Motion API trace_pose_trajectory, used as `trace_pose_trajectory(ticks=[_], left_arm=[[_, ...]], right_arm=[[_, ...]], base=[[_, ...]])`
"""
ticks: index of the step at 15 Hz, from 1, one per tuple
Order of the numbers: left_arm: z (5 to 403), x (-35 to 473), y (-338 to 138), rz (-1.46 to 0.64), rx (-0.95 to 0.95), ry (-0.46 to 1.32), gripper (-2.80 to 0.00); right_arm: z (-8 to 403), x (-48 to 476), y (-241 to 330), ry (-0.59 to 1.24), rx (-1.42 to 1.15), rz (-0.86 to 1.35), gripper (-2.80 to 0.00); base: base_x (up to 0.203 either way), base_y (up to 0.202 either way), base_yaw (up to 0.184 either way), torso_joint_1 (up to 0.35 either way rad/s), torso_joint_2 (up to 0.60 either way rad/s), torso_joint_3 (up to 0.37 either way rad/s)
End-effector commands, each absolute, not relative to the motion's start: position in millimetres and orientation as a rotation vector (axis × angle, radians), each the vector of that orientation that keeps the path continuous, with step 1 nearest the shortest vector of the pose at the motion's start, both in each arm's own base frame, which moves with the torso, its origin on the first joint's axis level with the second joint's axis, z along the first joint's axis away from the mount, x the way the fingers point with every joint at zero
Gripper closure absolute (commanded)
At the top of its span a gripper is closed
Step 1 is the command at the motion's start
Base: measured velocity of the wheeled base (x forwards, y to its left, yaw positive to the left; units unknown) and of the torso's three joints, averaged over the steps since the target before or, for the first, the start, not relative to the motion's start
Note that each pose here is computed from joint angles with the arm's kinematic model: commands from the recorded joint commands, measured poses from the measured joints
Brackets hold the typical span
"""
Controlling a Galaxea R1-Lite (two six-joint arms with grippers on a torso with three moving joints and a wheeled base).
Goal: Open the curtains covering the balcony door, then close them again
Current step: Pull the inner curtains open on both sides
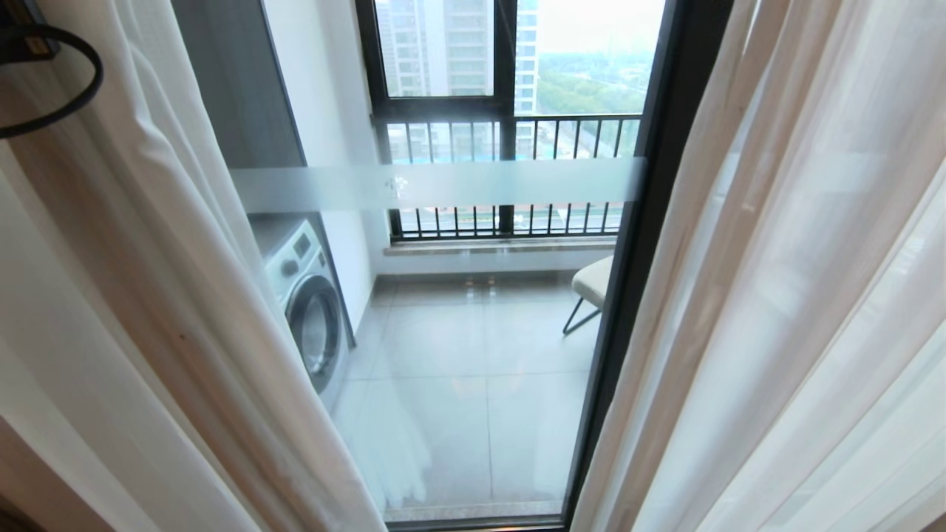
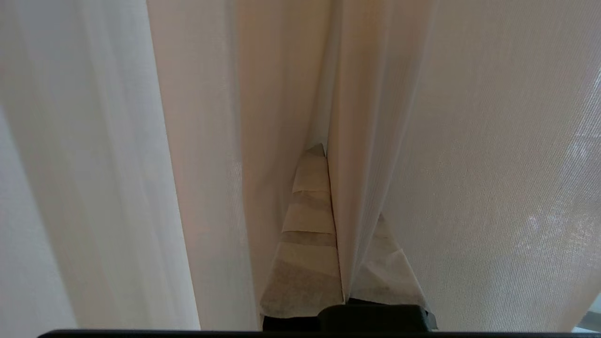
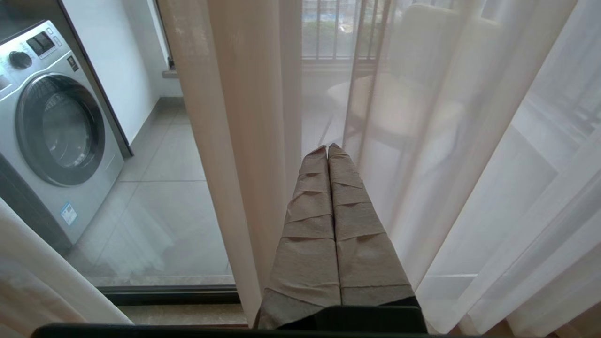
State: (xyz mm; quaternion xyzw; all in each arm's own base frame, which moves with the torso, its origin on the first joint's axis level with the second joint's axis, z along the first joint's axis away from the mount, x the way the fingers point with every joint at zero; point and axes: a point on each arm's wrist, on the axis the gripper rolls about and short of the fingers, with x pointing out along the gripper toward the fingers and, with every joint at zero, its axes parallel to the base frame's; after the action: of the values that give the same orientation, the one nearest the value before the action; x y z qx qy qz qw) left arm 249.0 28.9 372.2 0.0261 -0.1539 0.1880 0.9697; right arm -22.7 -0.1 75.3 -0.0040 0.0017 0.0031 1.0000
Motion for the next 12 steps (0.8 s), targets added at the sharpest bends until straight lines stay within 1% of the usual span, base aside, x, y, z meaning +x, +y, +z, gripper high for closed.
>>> trace_pose_trajectory(ticks=[1, 8, 12], left_arm=[[375, 243, 40, 0.425, 0.06, -0.318, 0.0], [375, 232, 67, 0.531, 0.069, -0.305, 0.0], [373, 232, 70, 0.545, 0.069, -0.297, 0.0]], right_arm=[[75, -23, 0, 0.002, -0.008, 0.008, 0.0], [76, -23, 0, 0.002, -0.009, 0.007, 0.0], [76, -23, 0, 0.002, -0.008, 0.008, 0.0]], base=[[0.0, 0.192, 0.0, 0.007, 0.0, 0.004], [0.0, 0.19, 0.001, 0.003, 0.0, 0.001], [0.0, 0.192, 0.002, 0.003, 0.0, 0.003]])
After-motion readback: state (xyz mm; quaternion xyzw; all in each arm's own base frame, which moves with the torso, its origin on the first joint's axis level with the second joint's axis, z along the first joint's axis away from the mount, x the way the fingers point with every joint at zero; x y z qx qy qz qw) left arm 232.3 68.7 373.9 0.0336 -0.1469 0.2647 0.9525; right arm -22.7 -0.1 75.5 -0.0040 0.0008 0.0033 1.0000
